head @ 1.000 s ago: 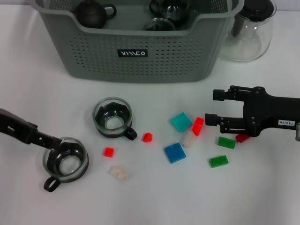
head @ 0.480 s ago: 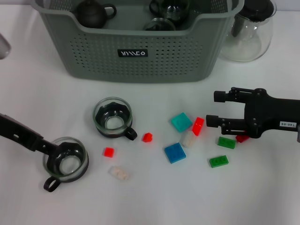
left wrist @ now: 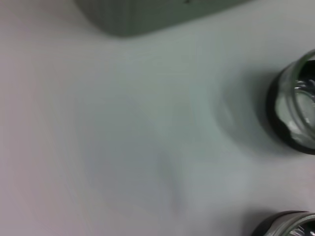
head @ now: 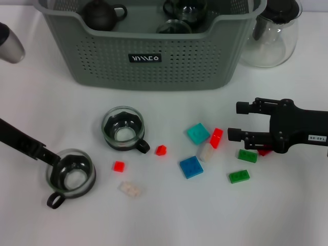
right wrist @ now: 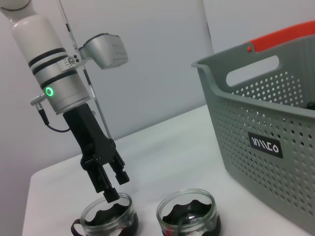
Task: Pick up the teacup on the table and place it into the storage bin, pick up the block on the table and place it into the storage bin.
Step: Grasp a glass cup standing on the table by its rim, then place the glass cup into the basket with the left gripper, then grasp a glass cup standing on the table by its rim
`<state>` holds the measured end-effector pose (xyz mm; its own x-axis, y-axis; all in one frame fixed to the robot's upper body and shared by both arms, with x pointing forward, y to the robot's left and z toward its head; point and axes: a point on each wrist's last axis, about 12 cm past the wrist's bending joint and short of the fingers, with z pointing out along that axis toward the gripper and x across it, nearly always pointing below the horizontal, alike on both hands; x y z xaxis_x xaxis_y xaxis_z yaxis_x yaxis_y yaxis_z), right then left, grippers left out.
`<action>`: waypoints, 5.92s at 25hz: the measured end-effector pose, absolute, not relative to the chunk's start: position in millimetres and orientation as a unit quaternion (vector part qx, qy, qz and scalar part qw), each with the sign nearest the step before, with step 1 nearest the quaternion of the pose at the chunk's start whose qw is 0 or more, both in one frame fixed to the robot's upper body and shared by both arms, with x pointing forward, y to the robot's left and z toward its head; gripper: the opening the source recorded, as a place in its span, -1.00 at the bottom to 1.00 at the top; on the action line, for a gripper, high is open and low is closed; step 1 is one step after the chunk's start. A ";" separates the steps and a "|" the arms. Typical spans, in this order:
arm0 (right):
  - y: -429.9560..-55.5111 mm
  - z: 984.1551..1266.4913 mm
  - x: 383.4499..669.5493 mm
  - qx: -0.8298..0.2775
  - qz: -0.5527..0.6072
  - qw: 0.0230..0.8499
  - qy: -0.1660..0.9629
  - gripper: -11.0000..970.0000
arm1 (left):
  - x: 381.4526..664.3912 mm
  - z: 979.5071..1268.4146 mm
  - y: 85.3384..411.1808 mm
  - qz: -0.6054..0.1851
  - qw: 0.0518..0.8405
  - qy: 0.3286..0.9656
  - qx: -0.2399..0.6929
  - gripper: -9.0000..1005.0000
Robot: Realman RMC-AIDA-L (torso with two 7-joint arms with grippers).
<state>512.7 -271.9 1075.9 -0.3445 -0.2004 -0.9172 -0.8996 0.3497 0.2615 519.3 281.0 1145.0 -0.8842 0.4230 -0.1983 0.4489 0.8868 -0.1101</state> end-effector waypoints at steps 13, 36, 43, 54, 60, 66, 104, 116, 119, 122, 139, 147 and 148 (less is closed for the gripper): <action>-271.6 1075.6 512.2 -0.390 0.417 0.420 0.705 0.65 | 520.2 1141.6 262.9 -0.075 0.075 0.963 0.246 0.56; -275.3 1072.1 508.0 -0.383 0.418 0.417 0.711 0.65 | 528.2 1125.2 259.7 -0.074 0.047 0.971 0.221 -0.33; -274.7 1072.9 506.9 -0.384 0.424 0.415 0.708 0.65 | 527.4 1131.2 264.6 -0.102 0.050 0.968 0.226 -0.72; -276.5 1074.4 506.5 -0.380 0.426 0.419 0.706 0.65 | 539.7 1157.4 283.3 -0.445 0.188 0.835 0.265 -0.90; -277.7 1074.8 506.5 -0.379 0.426 0.421 0.706 0.65 | 574.2 1213.7 273.4 -0.528 0.355 0.722 0.271 -0.90; -278.1 1074.6 506.2 -0.380 0.424 0.422 0.705 0.65 | 633.8 1275.8 238.8 -0.407 0.435 0.751 0.285 -0.90; -274.5 1073.0 508.1 -0.373 0.425 0.427 0.706 0.65 | 697.9 1166.5 111.5 0.010 0.364 0.856 0.367 -0.75; -277.8 1071.7 507.6 -0.369 0.420 0.427 0.710 0.65 | 643.8 1269.4 177.6 -0.170 0.521 0.795 0.261 -0.10; -277.4 1071.7 507.8 -0.369 0.420 0.427 0.710 0.65 | 608.7 1279.7 213.8 -0.276 0.543 0.746 0.269 -0.06; -276.6 1071.4 507.7 -0.369 0.421 0.427 0.710 0.65 | 573.8 1273.8 245.7 -0.370 0.538 0.693 0.304 -0.03; -276.8 1073.0 509.8 -0.363 0.424 0.424 0.713 0.65 | 518.7 1140.6 286.9 -0.338 0.247 0.827 0.377 -0.05; -277.7 1071.5 508.2 -0.361 0.423 0.424 0.715 0.65 | 519.0 1158.6 244.6 -0.268 0.183 0.823 0.465 -0.07; -277.4 1071.5 508.3 -0.361 0.423 0.424 0.715 0.65 | 518.3 1157.4 239.6 -0.264 0.180 0.811 0.490 -0.07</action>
